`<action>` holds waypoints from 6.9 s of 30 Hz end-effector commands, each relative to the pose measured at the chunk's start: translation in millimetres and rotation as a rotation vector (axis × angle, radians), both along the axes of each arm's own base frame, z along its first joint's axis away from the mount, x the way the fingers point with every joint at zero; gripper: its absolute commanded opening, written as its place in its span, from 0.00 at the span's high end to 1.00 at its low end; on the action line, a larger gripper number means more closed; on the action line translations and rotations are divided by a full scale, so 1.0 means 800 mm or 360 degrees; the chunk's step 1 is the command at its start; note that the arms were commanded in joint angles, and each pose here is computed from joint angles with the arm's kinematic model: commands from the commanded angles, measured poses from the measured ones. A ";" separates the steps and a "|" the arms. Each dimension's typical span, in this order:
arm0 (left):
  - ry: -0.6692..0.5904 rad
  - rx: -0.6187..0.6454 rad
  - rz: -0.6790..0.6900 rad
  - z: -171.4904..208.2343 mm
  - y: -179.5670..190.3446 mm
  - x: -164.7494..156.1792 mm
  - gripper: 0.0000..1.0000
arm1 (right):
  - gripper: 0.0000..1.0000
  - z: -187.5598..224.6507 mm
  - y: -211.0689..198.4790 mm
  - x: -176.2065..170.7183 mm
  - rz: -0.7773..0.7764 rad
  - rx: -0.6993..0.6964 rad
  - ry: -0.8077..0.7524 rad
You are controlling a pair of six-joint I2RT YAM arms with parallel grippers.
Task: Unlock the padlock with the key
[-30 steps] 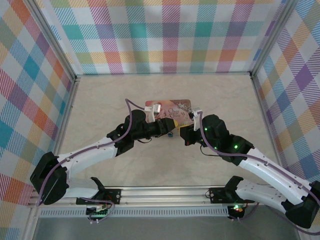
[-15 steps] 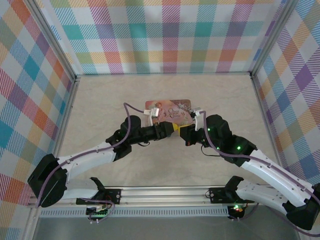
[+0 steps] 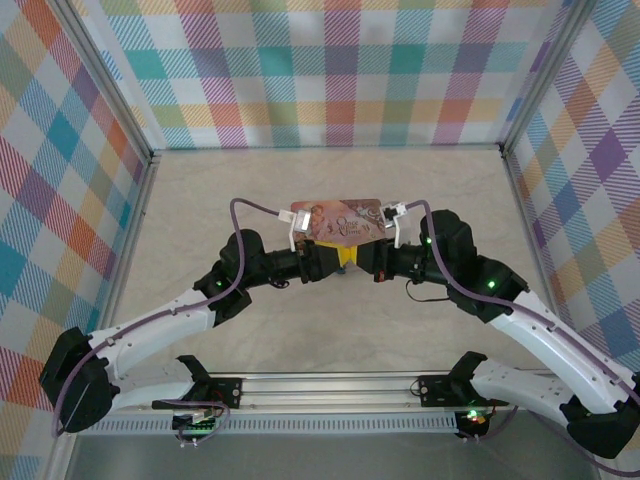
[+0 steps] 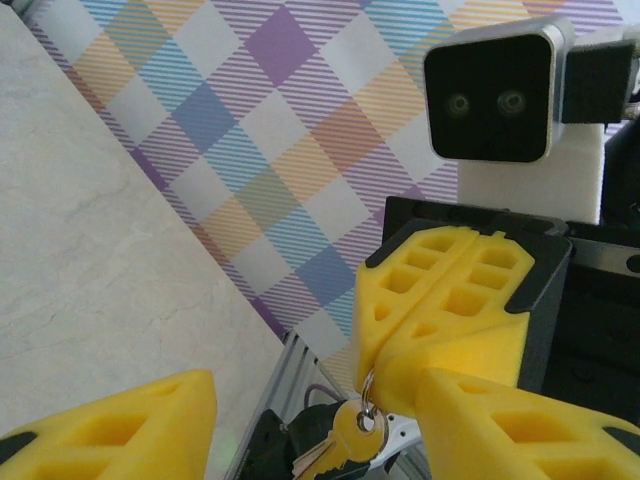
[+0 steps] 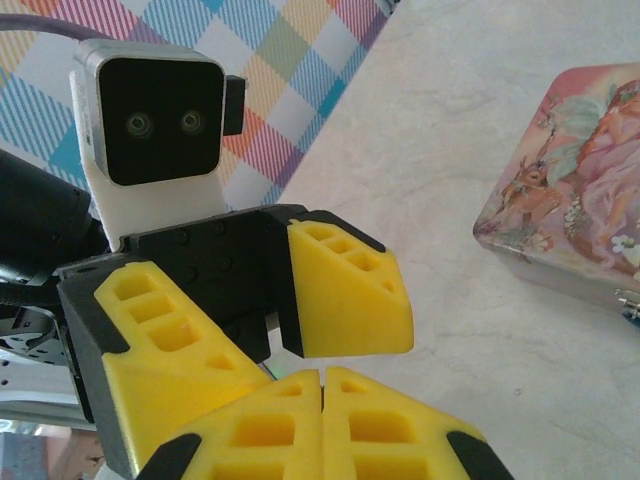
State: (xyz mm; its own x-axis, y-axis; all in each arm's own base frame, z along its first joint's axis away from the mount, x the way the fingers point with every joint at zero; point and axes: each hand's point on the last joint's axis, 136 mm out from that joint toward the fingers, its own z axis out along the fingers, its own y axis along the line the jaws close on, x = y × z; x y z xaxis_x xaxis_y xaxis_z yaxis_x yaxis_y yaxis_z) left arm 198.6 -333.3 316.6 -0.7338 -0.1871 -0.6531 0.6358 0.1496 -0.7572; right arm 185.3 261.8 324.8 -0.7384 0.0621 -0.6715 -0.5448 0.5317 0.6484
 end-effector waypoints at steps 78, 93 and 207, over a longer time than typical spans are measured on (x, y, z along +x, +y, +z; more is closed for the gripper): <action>-0.0068 0.0578 -0.0157 -0.024 -0.001 -0.031 1.00 | 0.58 -0.030 -0.041 0.001 -0.0074 -0.0067 0.0136; 0.0073 0.0774 -0.0534 -0.040 -0.004 -0.072 1.00 | 0.56 -0.015 -0.031 -0.012 0.0195 0.0065 -0.0038; 0.0245 0.0032 -0.0015 0.006 0.016 0.008 0.52 | 1.00 -0.021 -0.017 -0.045 0.0092 0.0090 -0.0478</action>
State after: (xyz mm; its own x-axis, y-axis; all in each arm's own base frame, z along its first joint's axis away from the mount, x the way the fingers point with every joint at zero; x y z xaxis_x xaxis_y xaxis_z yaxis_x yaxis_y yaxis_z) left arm 217.3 -312.9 296.7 -0.8398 -0.1873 -0.5096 0.4545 0.2710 -0.8485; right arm 149.4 246.0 274.7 -0.5753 0.0061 -0.8179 -0.6982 0.5172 0.4949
